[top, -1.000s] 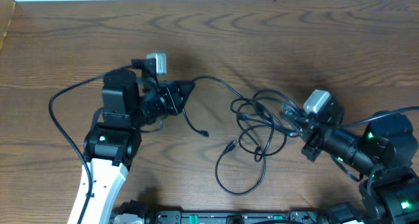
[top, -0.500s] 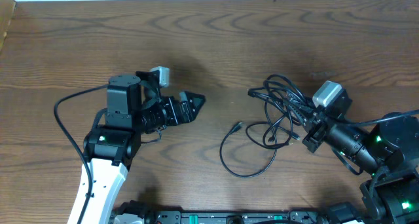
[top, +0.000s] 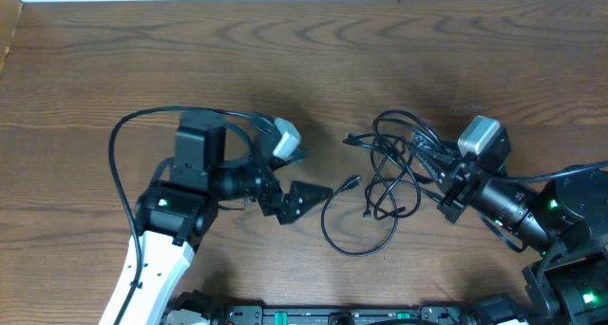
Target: Untangle cables
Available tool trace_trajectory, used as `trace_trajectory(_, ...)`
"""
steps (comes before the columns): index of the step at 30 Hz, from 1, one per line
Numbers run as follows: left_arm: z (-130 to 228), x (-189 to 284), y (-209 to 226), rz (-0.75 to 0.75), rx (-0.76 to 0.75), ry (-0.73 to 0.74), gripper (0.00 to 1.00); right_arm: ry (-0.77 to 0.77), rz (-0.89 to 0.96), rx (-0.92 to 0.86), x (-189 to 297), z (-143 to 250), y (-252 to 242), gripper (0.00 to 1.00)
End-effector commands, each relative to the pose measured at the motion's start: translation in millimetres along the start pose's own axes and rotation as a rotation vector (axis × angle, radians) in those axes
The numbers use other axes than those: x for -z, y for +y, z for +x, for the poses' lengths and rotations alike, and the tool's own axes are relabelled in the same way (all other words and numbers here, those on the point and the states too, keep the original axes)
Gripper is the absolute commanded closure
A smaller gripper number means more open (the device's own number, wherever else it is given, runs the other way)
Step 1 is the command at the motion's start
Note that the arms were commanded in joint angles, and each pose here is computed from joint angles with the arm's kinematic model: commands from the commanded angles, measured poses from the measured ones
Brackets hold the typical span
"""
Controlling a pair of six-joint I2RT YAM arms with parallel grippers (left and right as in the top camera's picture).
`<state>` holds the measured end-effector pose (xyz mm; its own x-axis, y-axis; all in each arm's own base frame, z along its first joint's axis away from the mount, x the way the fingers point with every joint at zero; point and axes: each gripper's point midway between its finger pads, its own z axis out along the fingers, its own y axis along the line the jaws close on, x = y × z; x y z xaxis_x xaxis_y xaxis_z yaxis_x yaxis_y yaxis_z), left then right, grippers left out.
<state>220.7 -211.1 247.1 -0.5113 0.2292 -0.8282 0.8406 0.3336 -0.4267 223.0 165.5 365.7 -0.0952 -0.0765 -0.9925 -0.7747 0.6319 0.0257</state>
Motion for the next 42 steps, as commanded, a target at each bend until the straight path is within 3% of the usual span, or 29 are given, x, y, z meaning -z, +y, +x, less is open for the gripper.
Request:
trace_trajectory(1, -6, -3, -14, 0.042, -0.263, -0.011, 0.02, -0.04, -0.066, -0.006, 5, -16, 14, 0.99)
trace_trajectory(6, -16, -9, 0, -0.067, -0.356, -0.014, 0.02, -0.063, -0.177, -0.016, 8, -22, 33, 0.99)
trace_trajectory(17, -38, -15, -8, -0.069, -0.48, -0.082, 0.03, -0.116, -0.343, -0.02, 17, -38, 61, 0.99)
trace_trajectory(18, -38, -15, -7, -0.069, -0.479, -0.082, 0.14, -0.117, -0.343, -0.02, 17, -38, 61, 0.99)
trace_trajectory(20, -38, -15, -8, -0.069, -0.48, -0.083, 0.56, -0.116, -0.34, -0.02, 16, -38, 60, 0.99)
trace_trajectory(21, -39, -15, -8, -0.07, -0.483, -0.085, 0.93, -0.113, -0.332, -0.024, 15, -37, 58, 0.99)
trace_trajectory(29, -63, 2, -27, -0.073, -0.409, -0.189, 0.93, 0.02, 0.008, -0.108, 5, 0, -3, 0.99)
trace_trajectory(37, -114, 61, -91, -0.086, -0.552, -0.461, 0.92, 0.205, 0.278, -0.157, 10, 49, -53, 0.99)
trace_trajectory(42, -125, 97, -111, -0.152, -0.59, -0.569, 0.92, 0.288, 0.378, -0.191, 13, 71, -74, 0.99)
